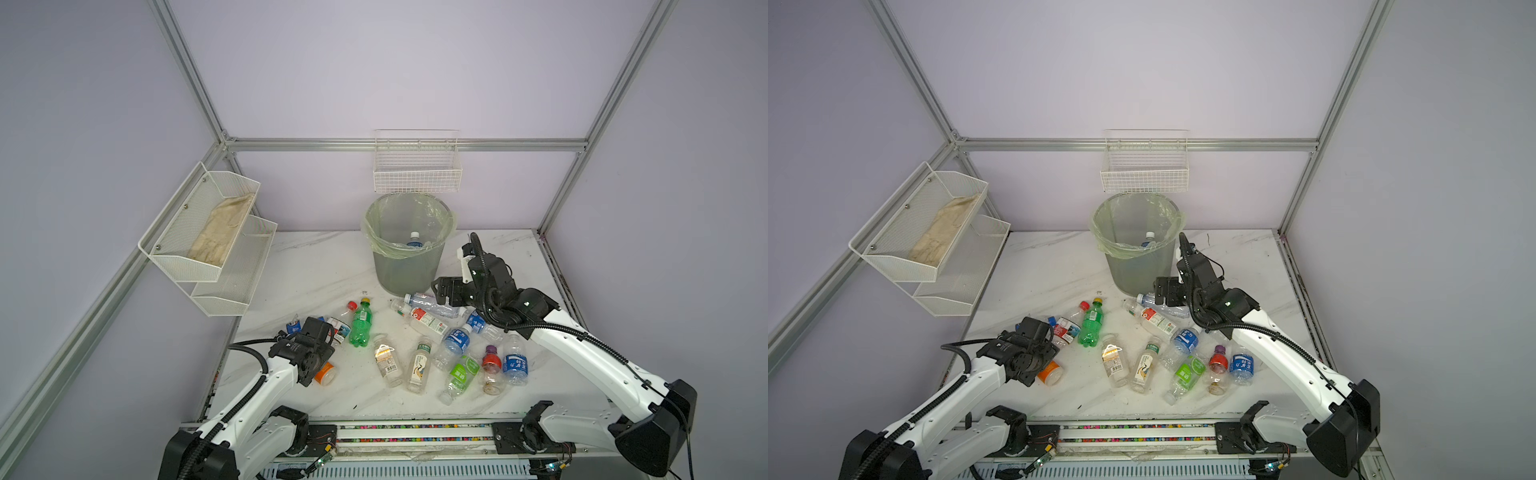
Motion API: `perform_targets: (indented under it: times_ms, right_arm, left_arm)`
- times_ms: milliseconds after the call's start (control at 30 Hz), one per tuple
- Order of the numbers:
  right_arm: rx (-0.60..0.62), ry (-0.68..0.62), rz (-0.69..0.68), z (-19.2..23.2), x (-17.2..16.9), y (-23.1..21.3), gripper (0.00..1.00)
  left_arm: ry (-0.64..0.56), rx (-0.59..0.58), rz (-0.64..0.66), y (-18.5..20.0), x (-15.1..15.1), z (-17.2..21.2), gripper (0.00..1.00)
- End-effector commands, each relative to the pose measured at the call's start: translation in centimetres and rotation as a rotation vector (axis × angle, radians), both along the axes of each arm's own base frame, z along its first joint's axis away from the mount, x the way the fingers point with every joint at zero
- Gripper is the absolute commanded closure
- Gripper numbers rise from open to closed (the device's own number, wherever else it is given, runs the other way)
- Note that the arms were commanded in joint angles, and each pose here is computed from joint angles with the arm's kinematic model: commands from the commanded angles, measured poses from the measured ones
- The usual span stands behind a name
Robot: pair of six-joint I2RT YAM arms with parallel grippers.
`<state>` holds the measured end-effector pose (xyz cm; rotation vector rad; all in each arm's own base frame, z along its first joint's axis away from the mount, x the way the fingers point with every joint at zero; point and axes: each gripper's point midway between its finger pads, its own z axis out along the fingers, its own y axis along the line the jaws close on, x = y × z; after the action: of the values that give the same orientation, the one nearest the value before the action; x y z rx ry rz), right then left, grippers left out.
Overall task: Throw the plastic bottles in the bin
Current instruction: 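Lower the left gripper and grasp the yellow-capped orange-labelled bottle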
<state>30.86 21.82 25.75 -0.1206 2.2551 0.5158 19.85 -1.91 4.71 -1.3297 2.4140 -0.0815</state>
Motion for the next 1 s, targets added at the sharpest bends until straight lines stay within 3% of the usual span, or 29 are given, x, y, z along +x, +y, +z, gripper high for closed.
perform_targets:
  times_ms: [0,100,433,967]
  right_arm:
    - [0.007,-0.010,-0.028,0.3,-0.2,-0.7,0.03]
    - [0.006,-0.010,-0.036,0.3,-0.2,-0.8,0.03]
    - [0.015,-0.011,-0.041,0.5,-0.4,-1.0,0.03]
    - [0.035,-0.025,-0.054,0.7,-1.0,-1.6,0.03]
  left_arm:
    - [0.002,-0.024,0.018,-0.1,-0.2,-1.3,0.31]
    - [0.013,-0.025,0.027,-0.1,-0.4,-1.7,0.39]
    - [-0.008,-0.035,0.040,0.0,-0.6,-0.9,0.79]
    - [-0.188,-0.059,-0.017,-0.5,1.4,6.3,1.00]
